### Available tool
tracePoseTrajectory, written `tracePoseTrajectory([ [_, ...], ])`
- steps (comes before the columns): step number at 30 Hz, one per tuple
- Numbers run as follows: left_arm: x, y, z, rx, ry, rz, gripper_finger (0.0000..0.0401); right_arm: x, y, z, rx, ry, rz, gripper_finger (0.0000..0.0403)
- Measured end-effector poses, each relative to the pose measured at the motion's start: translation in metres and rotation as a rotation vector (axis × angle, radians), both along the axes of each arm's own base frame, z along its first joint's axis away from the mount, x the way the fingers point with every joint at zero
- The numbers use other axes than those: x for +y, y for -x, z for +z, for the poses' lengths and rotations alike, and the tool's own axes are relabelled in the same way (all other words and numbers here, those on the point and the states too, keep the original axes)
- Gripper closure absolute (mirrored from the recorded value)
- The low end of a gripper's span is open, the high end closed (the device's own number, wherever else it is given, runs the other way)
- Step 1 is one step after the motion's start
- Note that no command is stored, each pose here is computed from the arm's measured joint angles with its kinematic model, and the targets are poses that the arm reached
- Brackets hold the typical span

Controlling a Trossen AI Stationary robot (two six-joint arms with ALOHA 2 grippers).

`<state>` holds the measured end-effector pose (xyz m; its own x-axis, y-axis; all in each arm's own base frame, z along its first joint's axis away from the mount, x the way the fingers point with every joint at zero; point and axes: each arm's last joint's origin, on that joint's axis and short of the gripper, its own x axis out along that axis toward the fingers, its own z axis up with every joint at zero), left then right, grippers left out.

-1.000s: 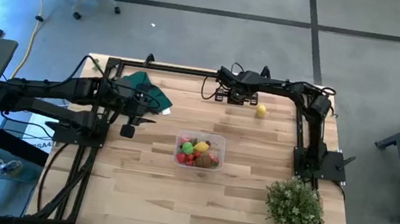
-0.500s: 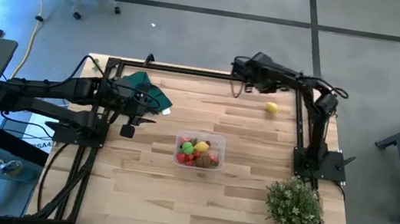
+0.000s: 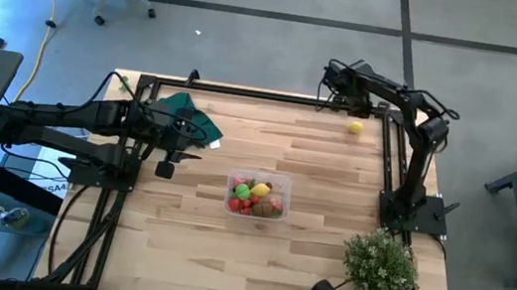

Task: Pick and placing Produce into tupperware
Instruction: Put the yellow lemon into the transparent bin

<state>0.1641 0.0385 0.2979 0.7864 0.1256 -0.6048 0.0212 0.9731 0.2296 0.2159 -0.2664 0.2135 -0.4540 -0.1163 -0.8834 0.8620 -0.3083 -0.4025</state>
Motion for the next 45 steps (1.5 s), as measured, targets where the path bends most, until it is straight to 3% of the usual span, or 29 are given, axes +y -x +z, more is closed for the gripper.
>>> tracePoseTrajectory([
  [7, 0.0, 0.0, 0.0, 0.0, 0.0, 0.0, 0.0279, -0.007, 0.014, -0.036, -0.147, -0.027, -0.102, 0.0403],
  [24, 0.0, 0.0, 0.0, 0.0, 0.0, -0.001, 0.0279, -0.039, 0.004, -0.039, -0.351, 0.275, -0.149, 0.0403],
  [34, 0.0, 0.0, 0.0, 0.0, 0.0, 0.0, 0.0279, -0.045, -0.01, -0.038, -0.476, 0.332, -0.119, 0.0403],
  [39, 0.0, 0.0, 0.0, 0.0, 0.0, 0.0, 0.0279, -0.051, -0.023, -0.053, -0.579, 0.302, -0.083, 0.0403],
  [45, 0.0, 0.0, 0.0, 0.0, 0.0, 0.0, 0.0279, -0.049, -0.03, -0.061, -0.584, 0.27, -0.025, 0.0403],
])
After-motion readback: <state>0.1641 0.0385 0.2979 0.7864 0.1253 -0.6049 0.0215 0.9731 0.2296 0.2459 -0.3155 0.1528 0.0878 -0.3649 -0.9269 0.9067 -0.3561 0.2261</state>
